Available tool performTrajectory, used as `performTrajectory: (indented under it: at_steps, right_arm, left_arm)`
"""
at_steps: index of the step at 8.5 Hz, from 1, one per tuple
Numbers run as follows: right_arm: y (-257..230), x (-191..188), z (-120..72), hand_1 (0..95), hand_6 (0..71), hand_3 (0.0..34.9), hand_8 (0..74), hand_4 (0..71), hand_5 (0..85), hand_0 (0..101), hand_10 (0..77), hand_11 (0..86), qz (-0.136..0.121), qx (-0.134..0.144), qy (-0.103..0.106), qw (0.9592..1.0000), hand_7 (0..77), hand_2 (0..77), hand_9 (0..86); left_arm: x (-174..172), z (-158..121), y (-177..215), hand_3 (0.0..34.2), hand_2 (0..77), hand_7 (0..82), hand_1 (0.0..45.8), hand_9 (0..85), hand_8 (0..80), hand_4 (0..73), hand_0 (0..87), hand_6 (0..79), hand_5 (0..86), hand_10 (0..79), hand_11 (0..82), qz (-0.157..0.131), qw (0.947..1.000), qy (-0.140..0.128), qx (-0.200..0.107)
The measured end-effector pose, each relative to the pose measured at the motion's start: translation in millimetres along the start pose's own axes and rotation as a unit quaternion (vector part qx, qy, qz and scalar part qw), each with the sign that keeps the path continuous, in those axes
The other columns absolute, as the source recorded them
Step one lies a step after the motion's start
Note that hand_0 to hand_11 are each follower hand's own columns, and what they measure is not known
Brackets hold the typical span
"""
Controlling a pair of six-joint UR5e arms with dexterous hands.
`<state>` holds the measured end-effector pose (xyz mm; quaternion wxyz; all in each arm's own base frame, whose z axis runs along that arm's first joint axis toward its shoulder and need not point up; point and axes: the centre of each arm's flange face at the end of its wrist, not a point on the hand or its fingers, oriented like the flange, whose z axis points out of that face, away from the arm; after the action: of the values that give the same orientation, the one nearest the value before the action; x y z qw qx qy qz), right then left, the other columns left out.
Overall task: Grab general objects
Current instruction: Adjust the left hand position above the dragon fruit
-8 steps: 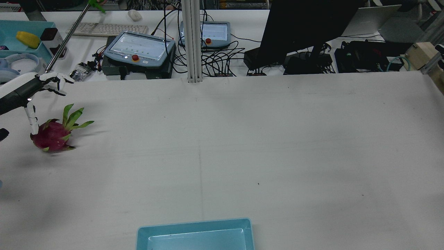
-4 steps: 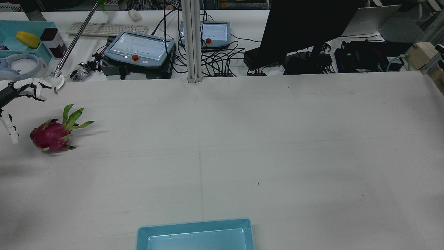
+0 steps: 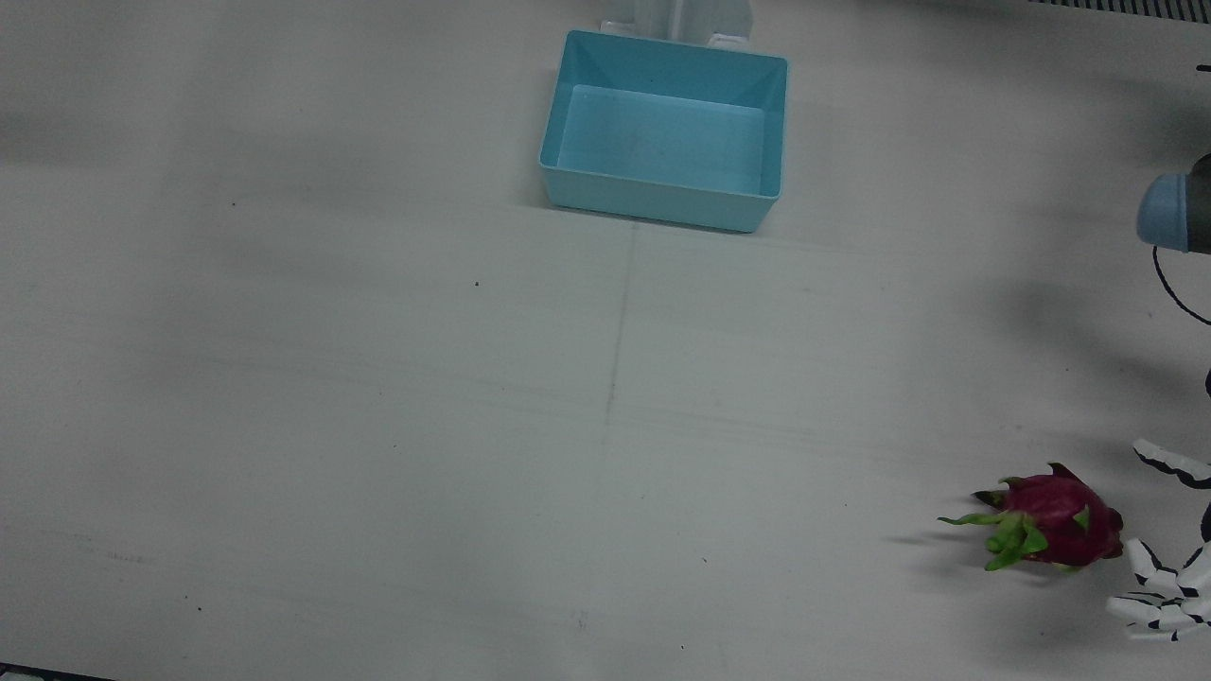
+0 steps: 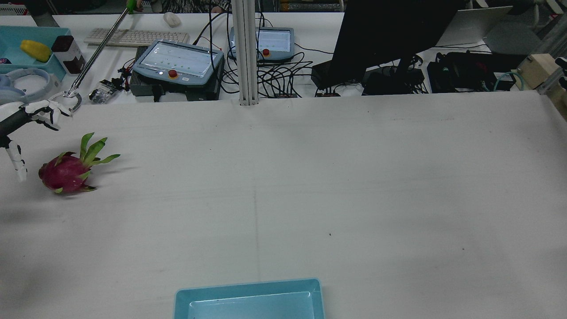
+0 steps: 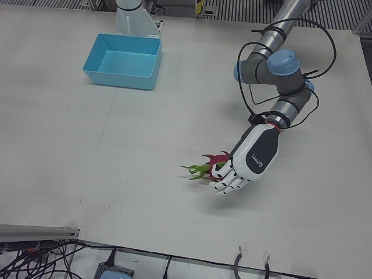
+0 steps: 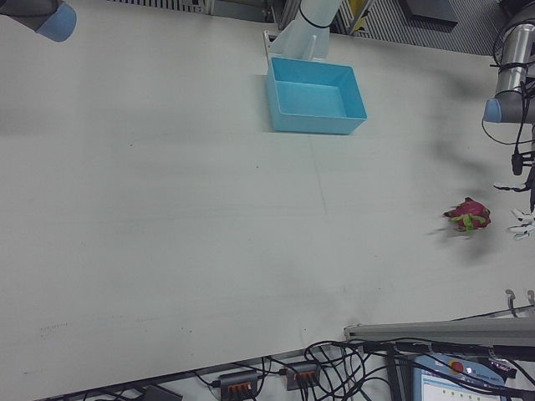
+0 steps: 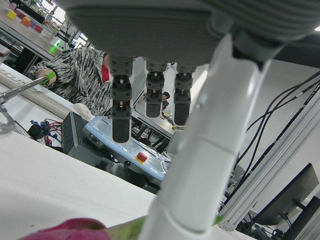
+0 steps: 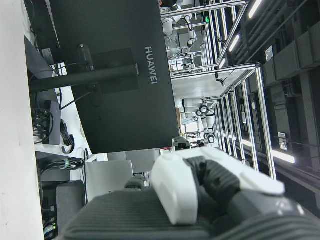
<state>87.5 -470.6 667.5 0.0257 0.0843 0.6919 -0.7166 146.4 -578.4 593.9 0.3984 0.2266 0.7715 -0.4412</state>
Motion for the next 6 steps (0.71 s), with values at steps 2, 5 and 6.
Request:
performTrajectory:
  at_steps: [2, 5, 6]
  right_arm:
    - [-0.1, 0.1, 0.0, 94.9, 0.0, 0.0, 0.0, 0.0, 0.0, 0, 0.0, 0.5, 0.000, 0.000, 0.000, 1.0000, 0.0, 77.4, 0.5]
    - [0.4, 0.0, 0.0, 94.9, 0.0, 0.0, 0.0, 0.0, 0.0, 0, 0.0, 0.0, 0.000, 0.000, 0.000, 1.0000, 0.0, 77.4, 0.5]
    - [0.9, -0.2, 0.0, 94.9, 0.0, 0.0, 0.0, 0.0, 0.0, 0, 0.0, 0.0, 0.000, -0.001, 0.000, 1.0000, 0.0, 77.4, 0.5]
  left_arm:
    - [4.7, 15.2, 10.0, 7.3, 0.0, 37.1, 0.0, 21.3, 19.6, 1.6, 79.3, 14.7, 69.8, 37.1, 24.5, 0.016, 0.9998, -0.012, 0.001]
    - [-7.1, 29.9, 37.1, 8.2, 0.0, 37.1, 0.0, 21.3, 20.7, 1.6, 79.4, 15.3, 69.8, 37.1, 25.1, 0.018, 0.9991, -0.037, -0.011]
    - [-0.9, 30.7, 38.7, 8.6, 0.0, 37.1, 0.0, 21.3, 20.7, 1.1, 79.5, 15.3, 69.8, 37.1, 25.1, 0.009, 0.9994, -0.028, -0.018]
